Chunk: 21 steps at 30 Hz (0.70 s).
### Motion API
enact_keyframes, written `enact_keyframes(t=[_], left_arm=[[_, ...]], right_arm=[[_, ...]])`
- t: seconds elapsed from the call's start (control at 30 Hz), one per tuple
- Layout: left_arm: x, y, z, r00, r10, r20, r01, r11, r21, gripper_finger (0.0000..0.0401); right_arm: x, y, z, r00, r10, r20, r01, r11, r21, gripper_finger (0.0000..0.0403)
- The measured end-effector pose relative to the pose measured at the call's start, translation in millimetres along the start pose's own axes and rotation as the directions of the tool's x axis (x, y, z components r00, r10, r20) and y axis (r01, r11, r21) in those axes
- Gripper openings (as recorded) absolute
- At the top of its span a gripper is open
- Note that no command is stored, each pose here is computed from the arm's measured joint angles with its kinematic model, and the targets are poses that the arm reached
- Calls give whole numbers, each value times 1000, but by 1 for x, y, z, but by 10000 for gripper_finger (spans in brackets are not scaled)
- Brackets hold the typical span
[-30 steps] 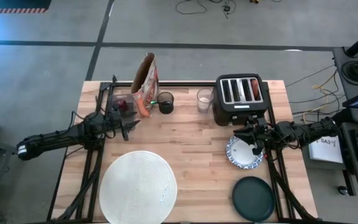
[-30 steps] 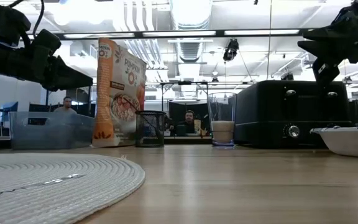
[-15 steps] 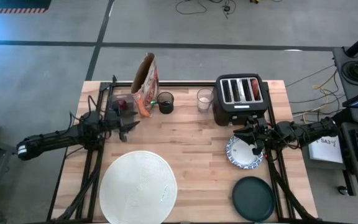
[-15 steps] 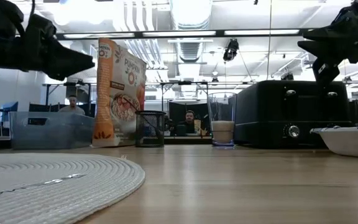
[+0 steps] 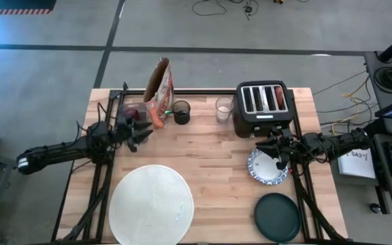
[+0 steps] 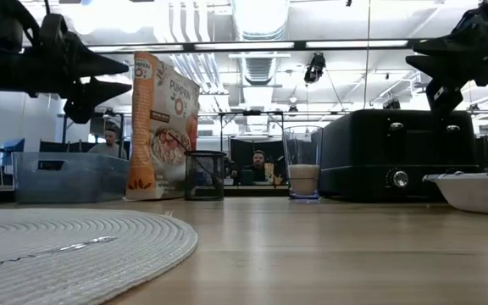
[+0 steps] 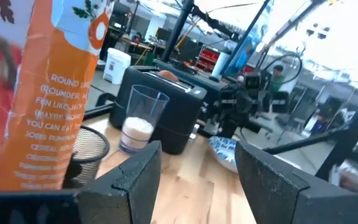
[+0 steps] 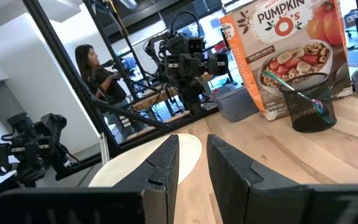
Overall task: Arrange a breakfast setting
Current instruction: Move the white placemat to the center of the table
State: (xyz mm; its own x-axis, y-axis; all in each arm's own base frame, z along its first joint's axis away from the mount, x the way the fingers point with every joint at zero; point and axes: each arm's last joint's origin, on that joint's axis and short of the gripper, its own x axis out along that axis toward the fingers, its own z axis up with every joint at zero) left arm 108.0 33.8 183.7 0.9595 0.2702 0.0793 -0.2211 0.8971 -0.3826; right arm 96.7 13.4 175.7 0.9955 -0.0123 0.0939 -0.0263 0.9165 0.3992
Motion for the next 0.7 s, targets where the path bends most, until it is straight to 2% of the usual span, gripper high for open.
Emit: enact_keyframes(t=[0.13,0.33,0.47,0.6,0.7], left_arm=[[3,-1,3,1000,3,-7,-3,1000,-15,189],[18,-14,34,999,11,-31,-11,1000,1,189],[32,-19,47,972,86,-219,-81,996,28,189],[44,-20,47,896,156,-416,-176,984,-12,189],[55,-24,40,855,144,-498,-183,983,-31,189]], right_arm=[[0,0,0,1000,0,0,0,1000,0,73],[0,0,0,1000,0,0,0,1000,0,73],[0,0,0,1000,0,0,0,1000,0,73],[0,0,0,1000,0,0,0,1000,0,73],[0,0,0,1000,0,0,0,1000,0,73]])
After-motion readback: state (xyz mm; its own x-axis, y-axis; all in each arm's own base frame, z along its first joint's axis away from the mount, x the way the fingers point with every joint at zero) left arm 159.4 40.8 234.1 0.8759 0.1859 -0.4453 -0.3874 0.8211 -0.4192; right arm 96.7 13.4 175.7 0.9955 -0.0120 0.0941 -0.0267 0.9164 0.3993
